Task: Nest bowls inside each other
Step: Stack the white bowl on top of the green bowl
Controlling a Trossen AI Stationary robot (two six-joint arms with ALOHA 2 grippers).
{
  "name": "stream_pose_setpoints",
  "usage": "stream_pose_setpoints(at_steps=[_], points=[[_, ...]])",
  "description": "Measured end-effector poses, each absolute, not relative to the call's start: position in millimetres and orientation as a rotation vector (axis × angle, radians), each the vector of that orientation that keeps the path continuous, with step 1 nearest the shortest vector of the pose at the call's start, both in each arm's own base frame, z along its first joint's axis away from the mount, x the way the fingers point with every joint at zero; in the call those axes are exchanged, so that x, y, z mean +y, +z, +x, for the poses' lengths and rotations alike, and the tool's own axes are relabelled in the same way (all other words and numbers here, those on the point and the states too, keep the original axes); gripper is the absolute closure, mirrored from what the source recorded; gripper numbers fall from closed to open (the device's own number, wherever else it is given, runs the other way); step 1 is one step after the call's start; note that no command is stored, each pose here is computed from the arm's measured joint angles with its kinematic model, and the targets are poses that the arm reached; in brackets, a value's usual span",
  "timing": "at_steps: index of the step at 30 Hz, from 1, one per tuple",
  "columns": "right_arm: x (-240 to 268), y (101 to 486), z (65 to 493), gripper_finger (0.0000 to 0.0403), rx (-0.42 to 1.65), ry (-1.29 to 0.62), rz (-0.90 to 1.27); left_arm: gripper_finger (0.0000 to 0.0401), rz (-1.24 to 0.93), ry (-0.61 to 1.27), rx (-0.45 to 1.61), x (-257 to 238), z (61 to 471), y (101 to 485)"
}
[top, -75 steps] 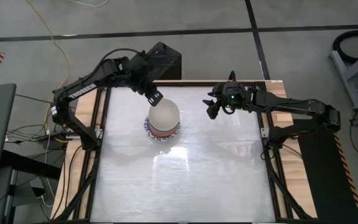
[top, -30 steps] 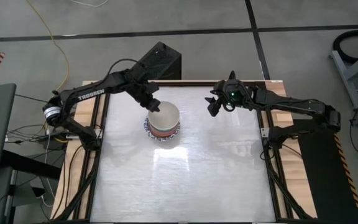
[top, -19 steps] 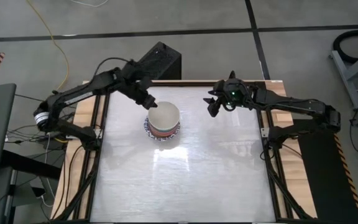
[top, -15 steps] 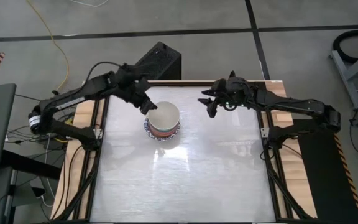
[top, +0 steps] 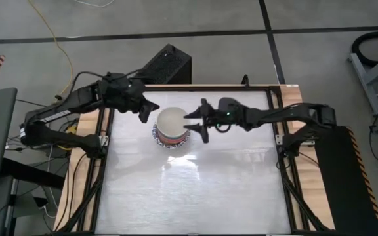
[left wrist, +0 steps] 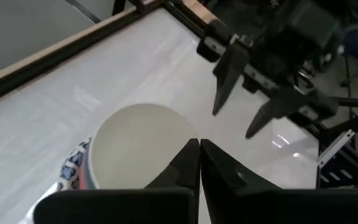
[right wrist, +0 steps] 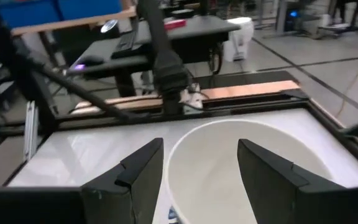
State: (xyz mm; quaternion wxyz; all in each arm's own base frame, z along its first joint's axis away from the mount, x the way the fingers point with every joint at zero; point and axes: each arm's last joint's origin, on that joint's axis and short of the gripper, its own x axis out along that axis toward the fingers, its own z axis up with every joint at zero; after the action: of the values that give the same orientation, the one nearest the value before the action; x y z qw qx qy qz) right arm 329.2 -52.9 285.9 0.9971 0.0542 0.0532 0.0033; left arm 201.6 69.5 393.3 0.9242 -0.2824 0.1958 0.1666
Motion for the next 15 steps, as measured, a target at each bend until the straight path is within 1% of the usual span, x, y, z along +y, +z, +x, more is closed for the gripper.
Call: stream_pose_setpoints(at_steps=[4,9,15], points=[[-46.1,272.2,340.1,0.0175,0.125,0.031,0.066,0.0401,-0.578,0.379,0.385,67.1,192.0,397.1],[-47.3,253.3,350.5,0.0175,0.169,0.025,0.068,0.0401,-0.571,0.394,0.354,64.9,183.9,402.1],[-50.1,236.0,358.8,0.0175,0.202,0.013,0.073,0.0401,-0.578,0.403,0.383,63.8,180.7,399.8]])
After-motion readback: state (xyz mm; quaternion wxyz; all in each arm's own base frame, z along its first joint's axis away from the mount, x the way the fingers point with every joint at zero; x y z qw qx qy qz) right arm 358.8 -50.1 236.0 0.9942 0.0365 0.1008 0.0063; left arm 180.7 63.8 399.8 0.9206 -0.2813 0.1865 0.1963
